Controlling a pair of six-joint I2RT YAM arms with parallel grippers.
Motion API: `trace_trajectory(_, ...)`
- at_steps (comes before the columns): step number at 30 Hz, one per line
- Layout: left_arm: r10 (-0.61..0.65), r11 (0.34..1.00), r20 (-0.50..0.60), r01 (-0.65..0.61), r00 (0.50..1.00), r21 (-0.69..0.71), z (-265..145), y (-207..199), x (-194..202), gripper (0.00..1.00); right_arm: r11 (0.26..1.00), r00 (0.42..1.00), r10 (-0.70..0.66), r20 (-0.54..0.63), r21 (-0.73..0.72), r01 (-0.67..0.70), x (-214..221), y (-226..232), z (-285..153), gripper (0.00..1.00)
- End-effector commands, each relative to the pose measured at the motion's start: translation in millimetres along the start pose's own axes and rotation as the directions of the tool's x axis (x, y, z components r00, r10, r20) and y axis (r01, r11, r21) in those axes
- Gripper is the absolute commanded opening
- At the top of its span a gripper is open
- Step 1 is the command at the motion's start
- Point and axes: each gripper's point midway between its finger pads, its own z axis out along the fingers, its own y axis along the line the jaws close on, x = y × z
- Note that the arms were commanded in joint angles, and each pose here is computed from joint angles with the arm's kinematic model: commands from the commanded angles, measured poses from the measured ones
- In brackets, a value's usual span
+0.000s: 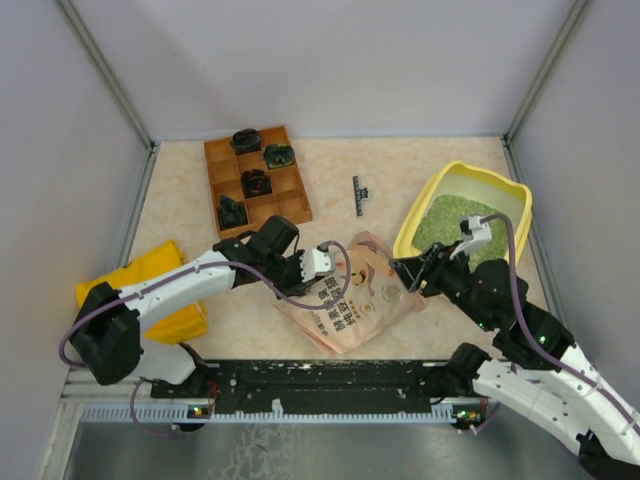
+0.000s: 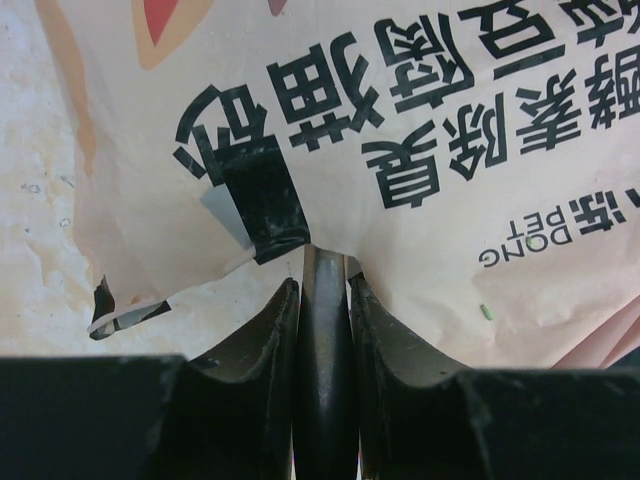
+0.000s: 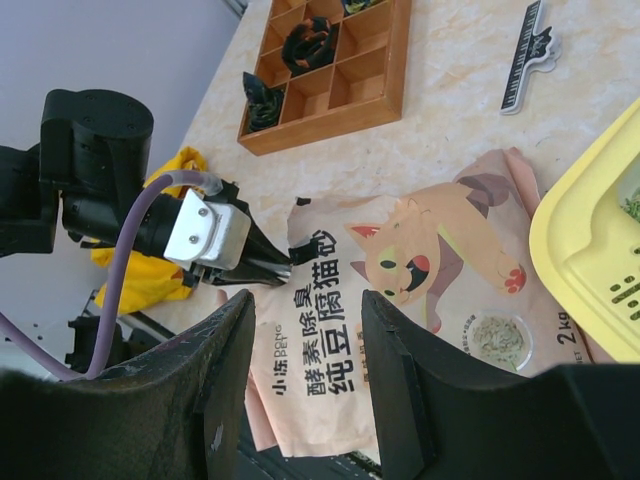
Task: Fill the litter box with clean litter
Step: 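Scoop the cat litter from the cat litter bag.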
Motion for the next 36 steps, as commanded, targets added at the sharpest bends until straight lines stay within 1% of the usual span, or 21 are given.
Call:
trace_trajectory(1,-0.009,1.0,0.053,0.008,0.999,0.005,9,-2,-15,0.0,0.999,0.998,0.025,0.053,-0.03,-0.023,-16,8,-7,0.47)
trace_trajectory(6,-0.009,1.0,0.071,0.008,0.997,0.016,17,-6,-16,0.0,0.999,0.998,0.029,0.051,-0.03,-0.028,-13,6,-7,0.47)
trace_trajectory(11,-0.002,1.0,0.111,0.0,0.994,0.016,16,-9,-19,0.0,0.999,0.998,0.031,0.058,-0.025,-0.03,-14,5,-9,0.47)
trace_trajectory(16,-0.007,1.0,0.128,0.007,0.992,0.001,16,-11,-14,0.0,0.999,0.998,0.03,0.056,-0.026,-0.029,-13,5,-9,0.47)
trace_trajectory(25,-0.02,1.0,0.24,0.023,0.97,-0.011,2,-8,-22,0.0,0.999,0.998,0.032,0.058,-0.032,-0.031,-14,6,-8,0.47)
trace_trajectory(36,-0.04,0.999,0.289,0.047,0.956,-0.015,-10,-5,-17,0.0,0.999,0.998,0.041,0.051,-0.035,-0.04,-12,7,-8,0.47)
